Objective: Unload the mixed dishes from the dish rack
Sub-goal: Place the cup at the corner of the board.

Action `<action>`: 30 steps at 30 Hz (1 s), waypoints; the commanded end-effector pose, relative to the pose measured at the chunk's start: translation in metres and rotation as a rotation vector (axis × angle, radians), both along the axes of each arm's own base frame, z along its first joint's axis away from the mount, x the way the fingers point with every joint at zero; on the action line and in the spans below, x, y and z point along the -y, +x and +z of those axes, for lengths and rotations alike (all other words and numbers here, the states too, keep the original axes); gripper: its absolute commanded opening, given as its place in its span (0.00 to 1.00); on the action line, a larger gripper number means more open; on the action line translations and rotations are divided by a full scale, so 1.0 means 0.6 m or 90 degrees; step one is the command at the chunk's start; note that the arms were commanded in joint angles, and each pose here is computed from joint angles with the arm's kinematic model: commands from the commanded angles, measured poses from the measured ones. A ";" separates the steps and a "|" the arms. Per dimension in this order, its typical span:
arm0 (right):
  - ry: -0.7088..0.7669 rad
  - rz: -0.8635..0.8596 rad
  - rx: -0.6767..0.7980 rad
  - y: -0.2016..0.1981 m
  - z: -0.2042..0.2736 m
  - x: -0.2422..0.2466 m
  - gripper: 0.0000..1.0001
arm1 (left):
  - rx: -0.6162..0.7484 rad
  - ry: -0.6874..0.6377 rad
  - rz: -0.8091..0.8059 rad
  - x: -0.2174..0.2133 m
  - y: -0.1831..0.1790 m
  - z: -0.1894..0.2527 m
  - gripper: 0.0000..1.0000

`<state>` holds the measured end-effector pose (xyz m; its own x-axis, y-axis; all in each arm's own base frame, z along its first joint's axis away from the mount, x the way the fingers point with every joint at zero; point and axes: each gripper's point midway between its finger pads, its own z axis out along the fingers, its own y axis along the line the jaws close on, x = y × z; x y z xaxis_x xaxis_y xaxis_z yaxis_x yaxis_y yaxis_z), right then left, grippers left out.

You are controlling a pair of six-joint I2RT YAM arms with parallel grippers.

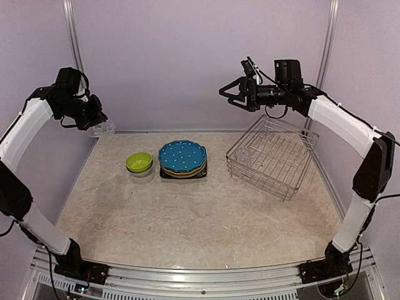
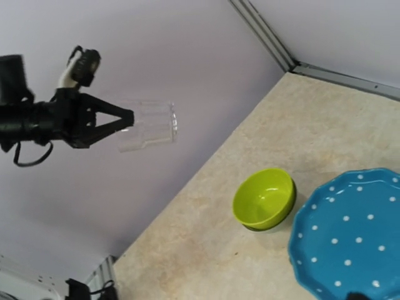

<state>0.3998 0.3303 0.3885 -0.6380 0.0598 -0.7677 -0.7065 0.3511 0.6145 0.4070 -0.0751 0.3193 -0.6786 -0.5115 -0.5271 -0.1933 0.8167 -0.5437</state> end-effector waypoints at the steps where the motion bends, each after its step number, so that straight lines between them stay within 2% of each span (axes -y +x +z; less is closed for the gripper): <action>1: -0.058 -0.022 0.003 0.003 -0.018 0.021 0.99 | -0.120 0.009 0.103 -0.054 -0.003 -0.059 0.00; 9: -0.130 -0.059 0.017 0.014 -0.041 0.050 0.99 | -0.305 0.078 0.158 -0.089 0.023 -0.181 0.00; 19: -0.160 -0.089 0.020 0.022 -0.049 0.083 0.99 | -0.379 0.071 0.159 -0.078 0.076 -0.272 0.00; 30: -0.153 -0.090 0.007 0.040 -0.059 0.101 0.99 | -0.406 0.074 0.150 -0.058 0.103 -0.325 0.00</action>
